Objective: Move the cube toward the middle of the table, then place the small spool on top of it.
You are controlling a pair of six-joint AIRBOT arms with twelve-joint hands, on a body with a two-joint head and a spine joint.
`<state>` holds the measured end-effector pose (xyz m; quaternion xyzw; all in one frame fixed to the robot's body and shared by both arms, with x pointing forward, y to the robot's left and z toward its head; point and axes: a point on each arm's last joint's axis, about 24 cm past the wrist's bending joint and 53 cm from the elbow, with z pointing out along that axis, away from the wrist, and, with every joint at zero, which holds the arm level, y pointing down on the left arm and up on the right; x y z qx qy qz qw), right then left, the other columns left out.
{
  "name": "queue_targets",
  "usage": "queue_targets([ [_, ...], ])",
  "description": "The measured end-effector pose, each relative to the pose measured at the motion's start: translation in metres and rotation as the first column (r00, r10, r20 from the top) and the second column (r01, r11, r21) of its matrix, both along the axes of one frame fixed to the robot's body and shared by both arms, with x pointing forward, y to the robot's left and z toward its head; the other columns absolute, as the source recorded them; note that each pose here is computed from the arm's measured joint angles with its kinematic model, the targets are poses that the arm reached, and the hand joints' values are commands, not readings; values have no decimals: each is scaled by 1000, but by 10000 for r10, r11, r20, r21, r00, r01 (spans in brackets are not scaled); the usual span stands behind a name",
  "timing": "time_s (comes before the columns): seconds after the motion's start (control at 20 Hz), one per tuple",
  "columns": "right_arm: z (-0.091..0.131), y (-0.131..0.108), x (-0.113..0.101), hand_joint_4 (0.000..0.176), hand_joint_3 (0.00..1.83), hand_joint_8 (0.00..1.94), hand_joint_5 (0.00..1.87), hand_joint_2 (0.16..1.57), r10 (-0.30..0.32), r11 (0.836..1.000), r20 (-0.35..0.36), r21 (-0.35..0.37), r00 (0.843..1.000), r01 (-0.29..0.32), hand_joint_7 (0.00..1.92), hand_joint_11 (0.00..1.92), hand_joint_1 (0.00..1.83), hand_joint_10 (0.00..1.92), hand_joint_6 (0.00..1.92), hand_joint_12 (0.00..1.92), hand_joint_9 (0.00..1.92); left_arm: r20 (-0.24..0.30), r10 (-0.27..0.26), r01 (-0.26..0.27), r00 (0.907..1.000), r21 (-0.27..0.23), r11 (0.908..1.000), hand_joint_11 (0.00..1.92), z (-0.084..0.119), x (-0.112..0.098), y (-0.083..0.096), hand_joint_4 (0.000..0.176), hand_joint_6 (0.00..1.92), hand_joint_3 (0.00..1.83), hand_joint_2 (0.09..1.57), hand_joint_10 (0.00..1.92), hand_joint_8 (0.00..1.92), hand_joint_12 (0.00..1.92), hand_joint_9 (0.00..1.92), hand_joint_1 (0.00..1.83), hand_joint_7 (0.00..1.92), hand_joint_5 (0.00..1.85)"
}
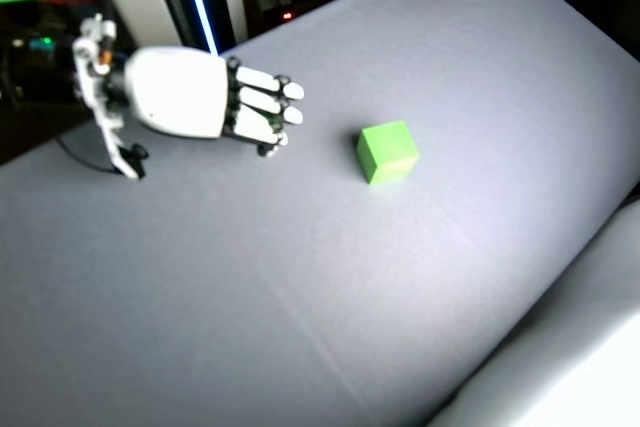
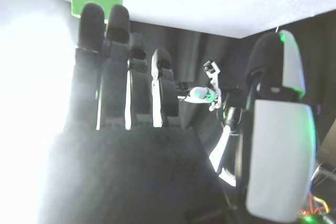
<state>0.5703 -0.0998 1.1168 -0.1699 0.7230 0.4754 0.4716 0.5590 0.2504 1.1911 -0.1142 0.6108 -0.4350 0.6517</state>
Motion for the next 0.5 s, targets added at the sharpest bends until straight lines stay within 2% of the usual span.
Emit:
queue_targets([
  [0.1, -10, 6, -2, 65, 1, 4, 324, 971, 234, 9988, -1, -433, 9997, -234, 349, 341, 825, 7, 6, 1008, 671, 2, -71, 71, 10000, -5, 10000, 0, 0, -1, -2, 145, 4, 3, 1157, 0, 0, 0, 0, 0, 0, 36],
  [0.2, -14, 7, 2, 66, 4, 10, 336, 979, 171, 9982, -29, -567, 9998, -172, 366, 339, 838, 11, 9, 1006, 681, 0, 10, -10, 10000, -31, 10000, 0, 0, 0, 0, 148, 1, 0, 1145, 0, 0, 0, 0, 0, 0, 28],
  [0.25, -15, 6, 6, 69, 5, 14, 341, 989, 74, 9978, -27, -655, 10000, -76, 388, 320, 880, 10, 7, 998, 683, 14, 17, -17, 10000, -43, 10000, 0, 0, 0, 0, 138, 2, 0, 1144, 0, 0, 0, 0, 0, 0, 33],
  [0.3, -18, 4, 9, 85, 1, 6, 362, 985, -13, 9974, -59, -720, 10000, 9, 405, 329, 905, 7, 3, 964, 685, 16, 16, -16, 10000, -48, 10000, 0, 0, 0, 0, 133, 6, 0, 1149, 0, 0, 0, 0, 0, 0, 43],
  [0.4, -22, 5, 11, 88, 1, 2, 384, 995, -54, 9966, -103, -826, 9999, 46, 417, 357, 948, 7, 1, 918, 697, 28, 14, -14, 10000, -69, 10000, 0, 1, 0, 0, 137, 6, 2, 1155, 0, 0, 0, 0, 0, 0, 46],
  [0.5, -25, 9, 14, 50, 1, 2, 423, 1008, -43, 9955, -101, -943, 9999, 34, 432, 373, 948, 8, 2, 966, 711, 38, 6, -6, 10000, -76, 10000, 0, 1, 0, 0, 116, 9, 4, 1165, 0, 0, 0, 0, 4, 0, 62],
])
